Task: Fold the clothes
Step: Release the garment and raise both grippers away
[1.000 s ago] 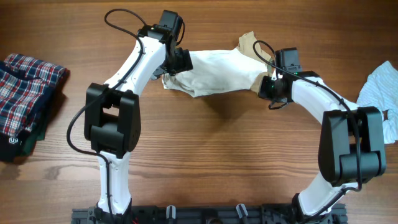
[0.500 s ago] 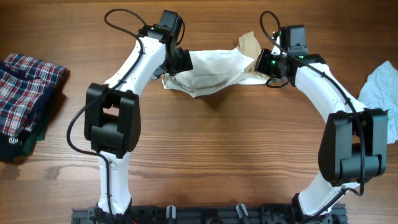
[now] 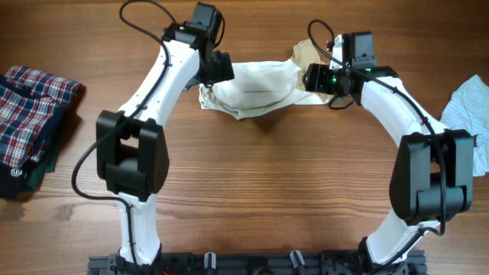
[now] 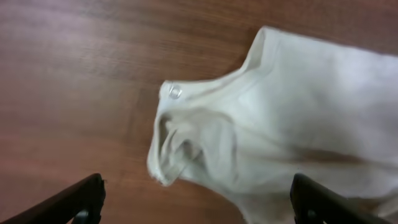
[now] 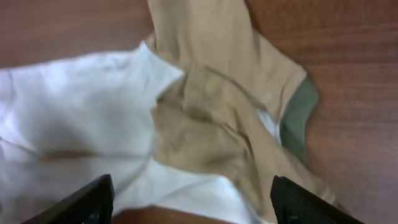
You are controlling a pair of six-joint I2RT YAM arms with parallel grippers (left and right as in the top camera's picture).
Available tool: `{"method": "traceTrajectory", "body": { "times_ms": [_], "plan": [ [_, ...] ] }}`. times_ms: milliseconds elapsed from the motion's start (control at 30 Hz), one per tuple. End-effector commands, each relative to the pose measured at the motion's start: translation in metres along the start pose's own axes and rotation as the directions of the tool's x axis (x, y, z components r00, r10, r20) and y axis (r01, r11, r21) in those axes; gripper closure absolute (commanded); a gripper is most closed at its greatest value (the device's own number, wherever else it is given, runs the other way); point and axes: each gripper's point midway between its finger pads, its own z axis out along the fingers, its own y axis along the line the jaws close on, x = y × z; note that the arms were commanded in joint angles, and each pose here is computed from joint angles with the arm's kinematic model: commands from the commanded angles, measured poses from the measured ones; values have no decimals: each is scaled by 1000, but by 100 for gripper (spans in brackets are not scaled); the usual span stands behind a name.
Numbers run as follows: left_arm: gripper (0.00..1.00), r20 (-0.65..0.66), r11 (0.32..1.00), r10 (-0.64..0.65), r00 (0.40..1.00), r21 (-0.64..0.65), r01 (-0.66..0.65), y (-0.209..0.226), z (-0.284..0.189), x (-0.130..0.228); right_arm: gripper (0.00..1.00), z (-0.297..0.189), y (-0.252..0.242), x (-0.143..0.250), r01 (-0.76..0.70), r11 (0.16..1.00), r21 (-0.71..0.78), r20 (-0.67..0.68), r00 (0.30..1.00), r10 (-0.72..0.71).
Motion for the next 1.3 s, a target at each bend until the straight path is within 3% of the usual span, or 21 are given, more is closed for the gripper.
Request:
{"method": "traceTrajectory", "body": {
  "times_ms": [0,167,300,400,567,767,1000,1267],
  "plan": [
    [5,-16,999,-40,999,-26,40,7,-10,5,19,1,-7,-4,85,995,44,5,996,-85],
    [18,-66,998,-65,996,1,65,1,0,14,19,1,1,-31,118,993,24,117,986,-120],
    [9,-71,998,-61,996,-1,61,0,16,14,21,0,4,-50,153,988,28,176,972,-155],
    [13,24,978,120,992,171,-123,-32,12,-12,25,-15,12,-82,164,986,32,253,953,-167],
    [18,106,938,58,993,334,-91,-28,-7,-57,30,-54,20,-134,136,987,87,267,951,-155],
    [19,370,893,158,916,342,-292,-68,-23,-97,30,9,9,-128,134,987,94,215,965,-152],
    [20,375,901,216,902,280,-332,-77,47,-98,30,68,10,-113,221,963,152,186,951,-248],
    [22,426,890,273,862,228,-395,-76,78,-108,30,107,0,-99,222,952,209,166,952,-259]
  ]
}}
